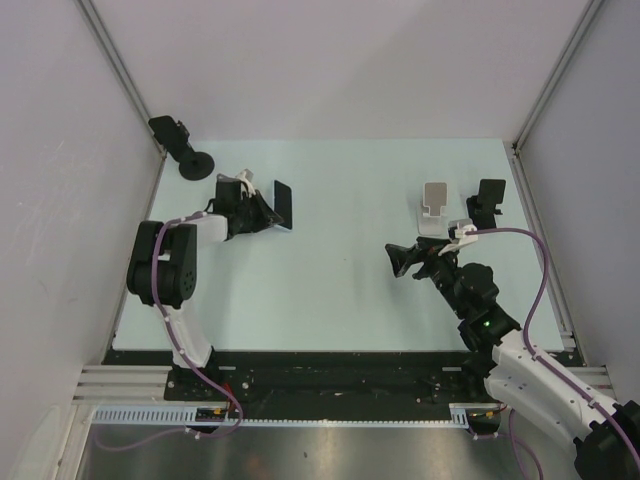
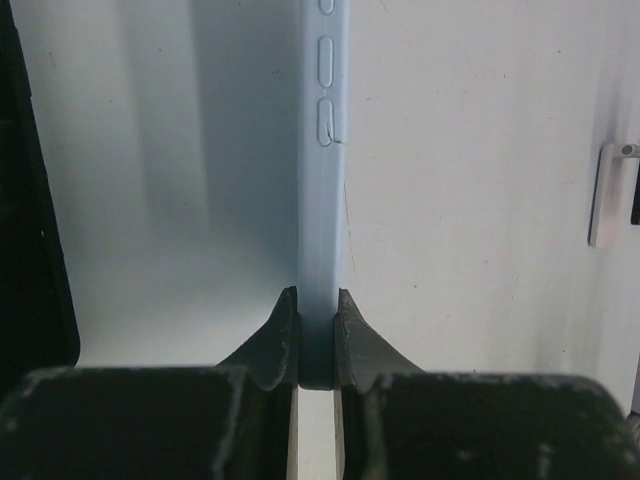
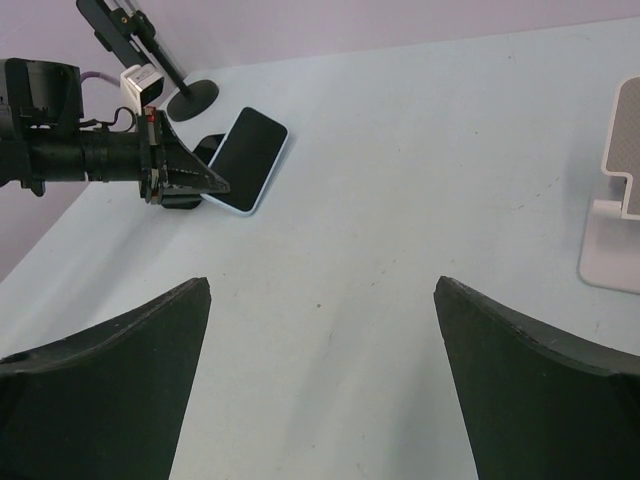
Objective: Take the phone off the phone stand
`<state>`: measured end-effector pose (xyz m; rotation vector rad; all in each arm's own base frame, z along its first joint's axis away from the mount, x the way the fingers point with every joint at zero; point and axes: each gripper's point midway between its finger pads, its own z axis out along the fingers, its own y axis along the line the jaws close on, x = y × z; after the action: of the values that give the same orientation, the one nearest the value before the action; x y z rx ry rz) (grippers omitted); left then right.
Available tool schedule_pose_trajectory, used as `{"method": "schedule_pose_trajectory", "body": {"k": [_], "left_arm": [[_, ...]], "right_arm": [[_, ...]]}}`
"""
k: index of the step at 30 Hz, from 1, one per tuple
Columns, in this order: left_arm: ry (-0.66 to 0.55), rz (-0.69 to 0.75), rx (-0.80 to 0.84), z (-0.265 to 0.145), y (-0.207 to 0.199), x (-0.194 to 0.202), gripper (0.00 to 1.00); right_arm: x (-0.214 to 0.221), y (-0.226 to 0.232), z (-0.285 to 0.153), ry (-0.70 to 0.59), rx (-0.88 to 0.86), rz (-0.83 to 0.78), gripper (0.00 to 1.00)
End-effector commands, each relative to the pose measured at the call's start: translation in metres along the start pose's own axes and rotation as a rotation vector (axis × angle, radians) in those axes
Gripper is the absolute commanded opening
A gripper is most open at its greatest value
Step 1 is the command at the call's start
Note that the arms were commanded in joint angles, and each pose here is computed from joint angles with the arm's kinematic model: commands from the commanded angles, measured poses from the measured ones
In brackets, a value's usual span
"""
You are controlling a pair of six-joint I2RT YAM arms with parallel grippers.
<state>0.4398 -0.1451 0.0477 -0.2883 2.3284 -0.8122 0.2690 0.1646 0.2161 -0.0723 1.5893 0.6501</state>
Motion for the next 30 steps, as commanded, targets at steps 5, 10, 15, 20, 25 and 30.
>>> {"method": "schedule_pose_trajectory", "body": {"k": [5,10,15,20,25,30], "left_arm": [[-0.005,0.028,0.015,-0.007,-0.003,-0.018,0.16],[-0.015,0.029,-0.002,-0.012,0.001,-0.019,0.27],[-0.036,0.042,-0.033,-0.018,0.004,-0.022,0.4],[-0.052,0.056,-0.052,-0.022,0.004,-0.028,0.52],[-0.072,0.067,-0.087,-0.028,0.006,-0.031,0.75],[-0.092,0.127,-0.149,-0.038,0.001,-0.033,0.94]], "right_arm": [[-0.012,-0.001,0.002,-0.051,0.006,-0.004,1.0],[-0.011,-0.001,0.001,-0.048,0.007,-0.002,1.0],[-0.011,0.0,0.002,-0.05,0.006,-0.002,1.0],[-0.011,-0.001,0.002,-0.048,0.005,-0.003,1.0],[-0.009,0.0,0.002,-0.041,0.001,-0.002,1.0],[-0.008,0.0,0.003,-0.039,0.004,-0.002,1.0]]}}
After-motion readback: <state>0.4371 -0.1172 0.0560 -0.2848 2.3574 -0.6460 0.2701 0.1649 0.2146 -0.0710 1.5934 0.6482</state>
